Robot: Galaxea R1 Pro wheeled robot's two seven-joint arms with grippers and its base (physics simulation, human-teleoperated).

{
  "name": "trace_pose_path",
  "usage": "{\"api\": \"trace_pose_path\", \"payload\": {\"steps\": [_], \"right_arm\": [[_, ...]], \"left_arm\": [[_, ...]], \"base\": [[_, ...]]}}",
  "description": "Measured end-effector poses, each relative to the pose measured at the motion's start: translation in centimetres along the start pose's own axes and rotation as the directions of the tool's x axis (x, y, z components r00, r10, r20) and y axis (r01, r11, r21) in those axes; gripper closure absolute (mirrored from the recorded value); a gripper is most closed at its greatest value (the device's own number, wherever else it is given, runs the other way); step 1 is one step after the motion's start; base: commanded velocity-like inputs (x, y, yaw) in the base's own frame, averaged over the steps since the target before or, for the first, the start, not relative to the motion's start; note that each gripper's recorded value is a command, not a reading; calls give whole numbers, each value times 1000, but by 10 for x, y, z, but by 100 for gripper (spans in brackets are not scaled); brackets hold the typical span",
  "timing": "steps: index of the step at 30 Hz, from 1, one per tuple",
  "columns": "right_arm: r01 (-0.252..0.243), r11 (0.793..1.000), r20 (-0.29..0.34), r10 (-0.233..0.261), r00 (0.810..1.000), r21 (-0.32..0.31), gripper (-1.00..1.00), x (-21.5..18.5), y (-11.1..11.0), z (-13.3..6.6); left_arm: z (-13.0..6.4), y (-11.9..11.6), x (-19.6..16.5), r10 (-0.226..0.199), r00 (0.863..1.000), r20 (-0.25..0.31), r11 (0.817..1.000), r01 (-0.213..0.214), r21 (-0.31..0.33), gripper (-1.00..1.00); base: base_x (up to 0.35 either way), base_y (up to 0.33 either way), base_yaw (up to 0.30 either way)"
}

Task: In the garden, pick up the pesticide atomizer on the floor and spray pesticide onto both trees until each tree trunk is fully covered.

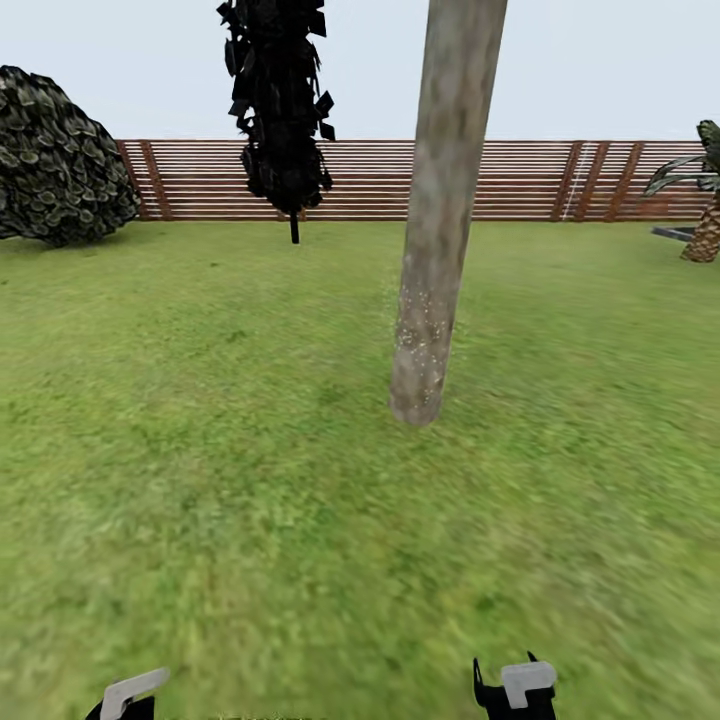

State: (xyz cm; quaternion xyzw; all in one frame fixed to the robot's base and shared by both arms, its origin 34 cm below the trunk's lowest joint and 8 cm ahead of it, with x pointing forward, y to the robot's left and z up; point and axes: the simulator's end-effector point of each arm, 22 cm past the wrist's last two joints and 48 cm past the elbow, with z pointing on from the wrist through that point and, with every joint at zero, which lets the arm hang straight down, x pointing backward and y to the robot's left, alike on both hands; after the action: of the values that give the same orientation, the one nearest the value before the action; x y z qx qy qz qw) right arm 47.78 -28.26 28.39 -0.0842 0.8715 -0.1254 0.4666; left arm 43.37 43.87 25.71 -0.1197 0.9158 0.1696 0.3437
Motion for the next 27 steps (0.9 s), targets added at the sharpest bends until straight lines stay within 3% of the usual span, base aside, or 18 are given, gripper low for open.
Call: {"api": "trace_pose_path", "payload": {"steps": [27], "right_arm": [[-1, 1000, 0, 1, 1000, -1, -100, 0, 1, 0]], "left_arm": [[0, 0, 1, 0, 1000, -2, 1000, 0, -1, 100]], "base": [[0, 0, 282]]}}
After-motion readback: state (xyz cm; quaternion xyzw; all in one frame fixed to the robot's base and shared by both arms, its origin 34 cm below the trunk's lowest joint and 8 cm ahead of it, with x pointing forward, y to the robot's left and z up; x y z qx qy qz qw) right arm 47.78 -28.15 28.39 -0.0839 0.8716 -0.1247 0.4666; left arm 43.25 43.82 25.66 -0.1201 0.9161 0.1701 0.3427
